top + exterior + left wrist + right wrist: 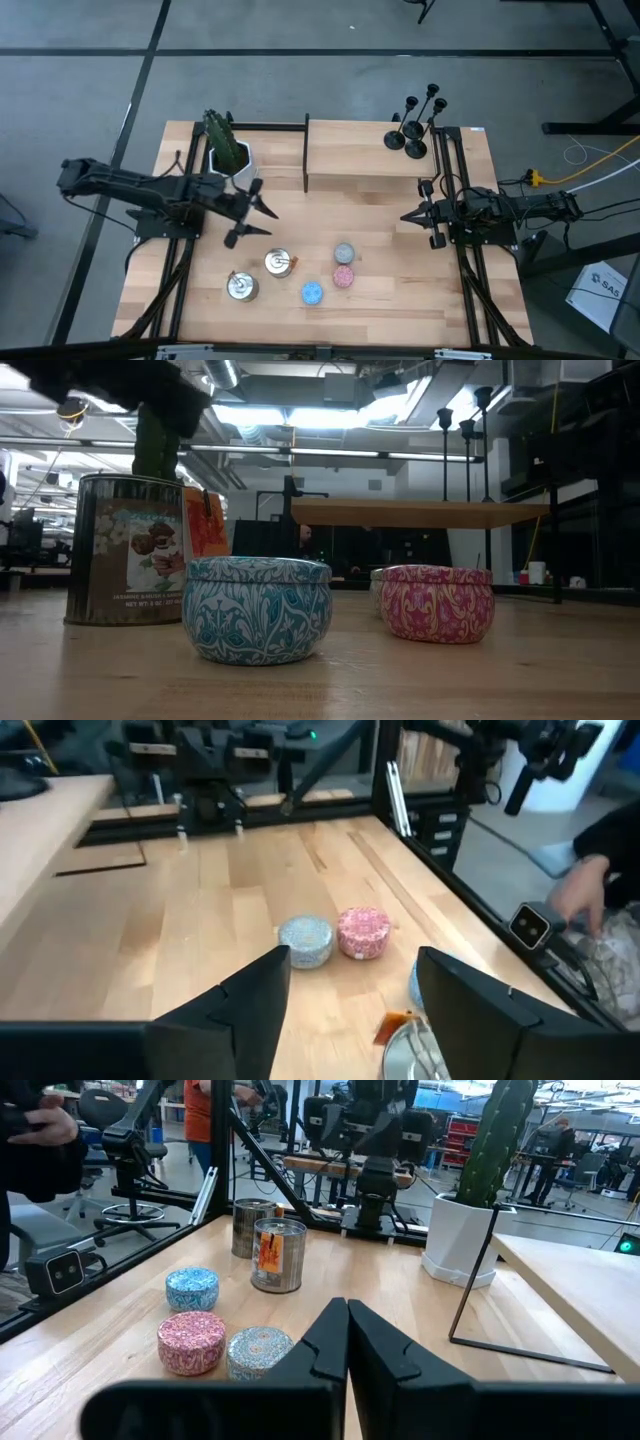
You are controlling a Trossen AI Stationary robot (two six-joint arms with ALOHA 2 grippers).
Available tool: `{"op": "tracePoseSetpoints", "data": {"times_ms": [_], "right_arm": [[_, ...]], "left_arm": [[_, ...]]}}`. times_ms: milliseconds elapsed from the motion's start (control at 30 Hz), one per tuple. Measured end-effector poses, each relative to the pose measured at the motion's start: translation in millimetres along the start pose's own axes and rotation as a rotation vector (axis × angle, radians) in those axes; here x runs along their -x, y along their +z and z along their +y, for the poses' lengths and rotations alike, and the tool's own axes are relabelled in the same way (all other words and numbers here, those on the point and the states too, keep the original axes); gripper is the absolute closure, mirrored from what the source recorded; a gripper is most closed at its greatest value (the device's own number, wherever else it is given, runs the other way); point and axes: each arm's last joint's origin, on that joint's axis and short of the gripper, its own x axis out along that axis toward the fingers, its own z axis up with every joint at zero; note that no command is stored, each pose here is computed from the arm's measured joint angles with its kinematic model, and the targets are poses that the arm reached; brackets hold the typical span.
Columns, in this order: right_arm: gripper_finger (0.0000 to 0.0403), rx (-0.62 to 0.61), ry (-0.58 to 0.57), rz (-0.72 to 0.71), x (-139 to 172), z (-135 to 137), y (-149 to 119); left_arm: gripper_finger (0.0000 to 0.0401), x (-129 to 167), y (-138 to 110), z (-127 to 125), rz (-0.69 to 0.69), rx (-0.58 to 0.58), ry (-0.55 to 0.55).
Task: Pick & Place candle stick holders
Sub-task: Put the blue scented candle on the shelf
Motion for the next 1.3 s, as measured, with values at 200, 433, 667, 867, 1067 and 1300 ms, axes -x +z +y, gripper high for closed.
{"op": "tracePoseSetpoints", "data": {"times_ms": [200, 433, 667, 867, 1067, 1300], "right_arm": [[0.0392, 0.0, 0.0, 0.0, 0, 0, 0], [0.0392, 0.0, 0.001, 0.0, 0, 0, 0], [0.0392, 0.0, 0.001, 0.0, 0, 0, 0], [0.0392, 0.0, 0.0, 0.0, 0, 0, 0], [0.0392, 0.0, 0.0, 0.0, 0, 0, 0], [0.0392, 0.0, 0.0, 0.0, 0, 0, 0]], "left_arm": [[0.0137, -36, 16, 0, 0.054, -0.018, -0.027], [0.0086, -74, 13, 2, 0.05, -0.007, 0.071], [0.007, -111, 12, -3, 0.057, 0.046, 0.035], [0.0069, -149, 15, -7, 0.172, 0.01, -0.001], [0.0069, -186, 16, -4, 0.283, -0.028, -0.033], [0.0069, -222, 9, 2, 0.31, -0.077, -0.066]]}}
